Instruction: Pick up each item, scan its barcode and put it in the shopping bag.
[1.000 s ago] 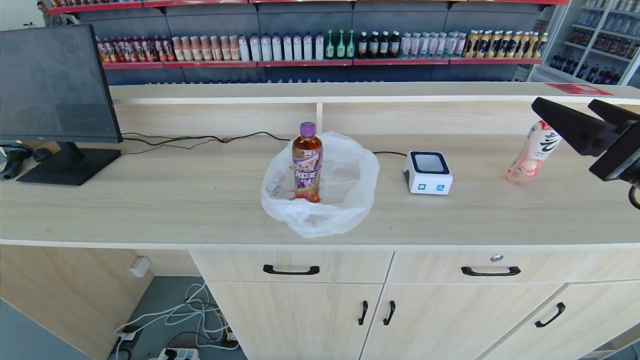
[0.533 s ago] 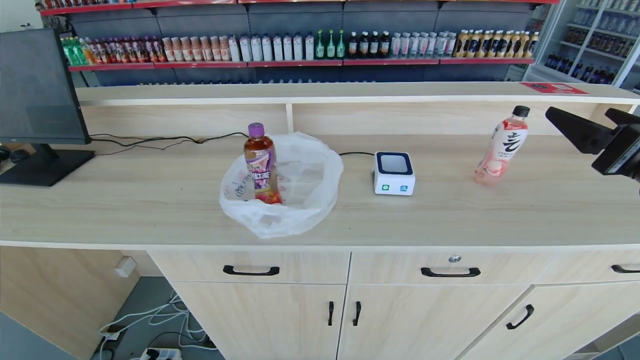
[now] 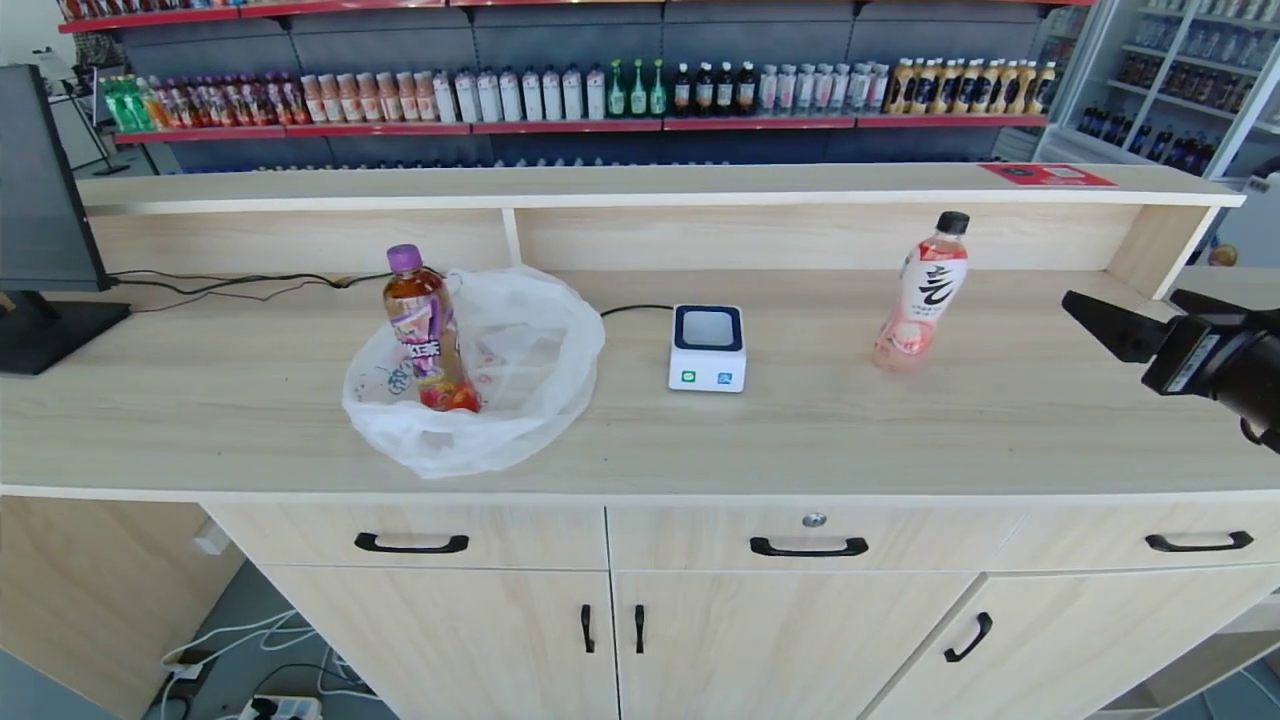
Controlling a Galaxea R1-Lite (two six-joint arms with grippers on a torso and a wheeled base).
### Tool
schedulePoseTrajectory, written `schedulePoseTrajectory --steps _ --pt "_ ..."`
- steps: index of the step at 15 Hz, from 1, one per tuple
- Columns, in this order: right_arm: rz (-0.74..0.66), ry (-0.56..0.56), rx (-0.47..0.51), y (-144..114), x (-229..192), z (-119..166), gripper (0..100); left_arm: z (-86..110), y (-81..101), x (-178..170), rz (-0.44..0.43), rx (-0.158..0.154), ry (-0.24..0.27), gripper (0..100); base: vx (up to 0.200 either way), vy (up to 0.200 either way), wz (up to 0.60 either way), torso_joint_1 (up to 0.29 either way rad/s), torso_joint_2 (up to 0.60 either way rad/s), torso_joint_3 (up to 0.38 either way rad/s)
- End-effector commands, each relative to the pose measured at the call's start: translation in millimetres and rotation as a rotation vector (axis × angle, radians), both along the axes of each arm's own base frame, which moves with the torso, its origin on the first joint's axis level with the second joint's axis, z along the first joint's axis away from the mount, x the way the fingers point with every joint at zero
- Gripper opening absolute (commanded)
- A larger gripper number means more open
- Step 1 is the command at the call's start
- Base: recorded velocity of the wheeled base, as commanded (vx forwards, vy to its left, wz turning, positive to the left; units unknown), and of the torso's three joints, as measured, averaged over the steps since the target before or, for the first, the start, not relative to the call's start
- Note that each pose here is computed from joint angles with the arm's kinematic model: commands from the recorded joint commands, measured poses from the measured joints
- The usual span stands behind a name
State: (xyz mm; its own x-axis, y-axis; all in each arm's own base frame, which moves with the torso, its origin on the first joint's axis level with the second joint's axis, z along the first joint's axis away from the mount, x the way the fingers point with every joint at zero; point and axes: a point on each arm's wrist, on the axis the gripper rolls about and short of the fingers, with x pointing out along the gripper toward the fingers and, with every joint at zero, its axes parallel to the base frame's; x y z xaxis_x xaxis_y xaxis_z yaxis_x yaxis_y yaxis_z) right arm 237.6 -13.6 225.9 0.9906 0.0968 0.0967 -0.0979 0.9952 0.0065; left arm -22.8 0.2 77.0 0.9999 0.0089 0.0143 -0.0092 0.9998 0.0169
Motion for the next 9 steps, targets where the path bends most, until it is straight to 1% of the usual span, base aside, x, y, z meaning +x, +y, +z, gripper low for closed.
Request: schedulePoseTrajectory --steps 1,2,3,4,5,7,8,9 --pt "0.042 -0.012 0.008 4.4 59.4 -23.6 100 0.1 0.0 0.0 0.0 0.0 -0.001 100 0.0 0.0 0.0 0.0 0.0 0.0" --pt "0.058 -0.06 0.025 7.9 79.3 -28.4 100 0.1 0.0 0.0 0.0 0.0 -0.001 100 0.0 0.0 0.0 0.0 0.0 0.0" --pt "0.061 -0.077 0.027 8.4 96.7 -41.8 100 0.2 0.0 0.0 0.0 0.0 -0.003 100 0.0 0.0 0.0 0.0 0.0 0.0" --pt "0.061 -0.086 0.027 8.2 103.9 -49.2 100 0.2 0.0 0.0 0.0 0.0 -0.003 100 0.0 0.0 0.0 0.0 0.0 0.0" --pt "0.087 -0.108 0.03 15.0 118.3 -62.3 100 0.4 0.0 0.0 0.0 0.0 -0.004 100 0.0 0.0 0.0 0.0 0.0 0.0" --pt "0.126 -0.087 0.06 31.1 131.6 -75.8 100 0.2 0.0 0.0 0.0 0.003 -0.003 100 0.0 0.0 0.0 0.0 0.0 0.0" --pt "0.126 -0.073 0.062 31.9 139.5 -85.1 100 0.2 0.0 0.0 0.0 0.003 -0.003 100 0.0 0.0 0.0 0.0 0.0 0.0" --pt "0.126 -0.093 0.068 31.7 148.8 -88.9 100 0.2 0.0 0.0 0.0 0.001 -0.003 100 0.0 0.0 0.0 0.0 0.0 0.0"
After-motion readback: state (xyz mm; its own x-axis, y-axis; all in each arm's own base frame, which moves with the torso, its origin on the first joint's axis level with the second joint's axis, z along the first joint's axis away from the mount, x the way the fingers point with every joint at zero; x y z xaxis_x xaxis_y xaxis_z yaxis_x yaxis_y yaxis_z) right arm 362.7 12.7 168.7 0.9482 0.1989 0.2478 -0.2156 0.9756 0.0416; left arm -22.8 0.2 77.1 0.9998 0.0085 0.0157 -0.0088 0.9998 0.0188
